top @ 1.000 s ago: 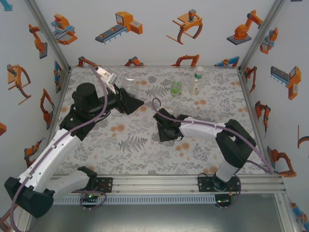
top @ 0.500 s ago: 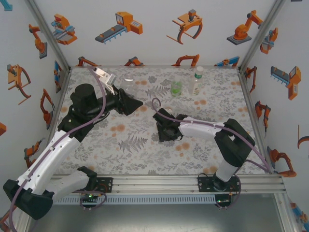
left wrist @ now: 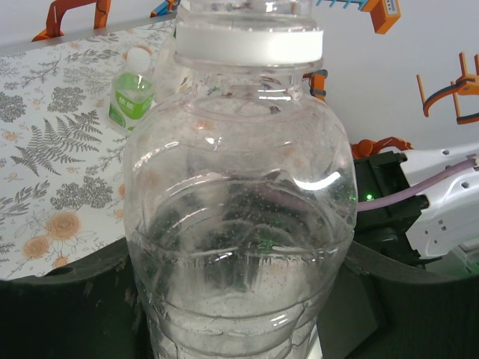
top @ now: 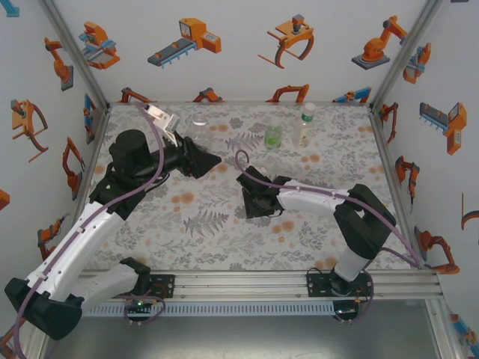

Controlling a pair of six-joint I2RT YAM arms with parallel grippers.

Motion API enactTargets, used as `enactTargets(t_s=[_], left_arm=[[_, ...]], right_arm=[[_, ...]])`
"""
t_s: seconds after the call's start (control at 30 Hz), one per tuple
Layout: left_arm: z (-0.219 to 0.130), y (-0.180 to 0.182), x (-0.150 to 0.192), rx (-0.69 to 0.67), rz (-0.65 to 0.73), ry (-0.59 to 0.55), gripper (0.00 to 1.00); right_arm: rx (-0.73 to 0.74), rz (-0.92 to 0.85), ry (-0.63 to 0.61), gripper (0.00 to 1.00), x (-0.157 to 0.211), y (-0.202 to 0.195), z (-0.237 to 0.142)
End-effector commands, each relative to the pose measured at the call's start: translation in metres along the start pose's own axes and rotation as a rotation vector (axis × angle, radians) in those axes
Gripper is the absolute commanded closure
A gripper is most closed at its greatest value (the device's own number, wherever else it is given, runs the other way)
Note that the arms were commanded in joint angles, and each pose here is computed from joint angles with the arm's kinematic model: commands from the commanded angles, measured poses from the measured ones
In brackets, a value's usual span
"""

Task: Screw on the bottle caps

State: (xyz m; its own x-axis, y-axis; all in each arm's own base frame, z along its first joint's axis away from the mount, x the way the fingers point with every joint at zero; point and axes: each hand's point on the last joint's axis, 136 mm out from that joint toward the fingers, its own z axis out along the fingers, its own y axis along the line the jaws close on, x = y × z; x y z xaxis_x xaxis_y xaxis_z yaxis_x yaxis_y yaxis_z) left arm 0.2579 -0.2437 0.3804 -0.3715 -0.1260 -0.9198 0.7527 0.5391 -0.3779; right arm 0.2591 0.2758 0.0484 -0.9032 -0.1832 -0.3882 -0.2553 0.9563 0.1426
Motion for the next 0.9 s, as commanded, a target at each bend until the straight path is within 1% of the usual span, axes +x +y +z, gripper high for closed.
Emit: enactTargets(t_s=[0.0,0.2,0.6,0.87], left_arm=[[-0.004,-0.002,-0.008,0.002,0.024,-0.028,1.00],[-0.002,-0.001,-0.008,0.002,0.021,-0.026,1.00],[0.000,0.001,-0.007,-0.002,0.016,-0.019,1.00],[0.002,0.002,-0.006,-0.005,0.015,-0.015,1.00]], right_arm=[[0.002,0.022,-0.039,0.58,-0.014,0.000,-0.017],[-0.007,0.018,-0.043,0.57,-0.017,0.002,-0.021],[-0.029,0.047,0.004,0.60,-0.005,0.005,-0.008],[-0.002,0.044,0.001,0.58,-0.004,0.000,-0.009]])
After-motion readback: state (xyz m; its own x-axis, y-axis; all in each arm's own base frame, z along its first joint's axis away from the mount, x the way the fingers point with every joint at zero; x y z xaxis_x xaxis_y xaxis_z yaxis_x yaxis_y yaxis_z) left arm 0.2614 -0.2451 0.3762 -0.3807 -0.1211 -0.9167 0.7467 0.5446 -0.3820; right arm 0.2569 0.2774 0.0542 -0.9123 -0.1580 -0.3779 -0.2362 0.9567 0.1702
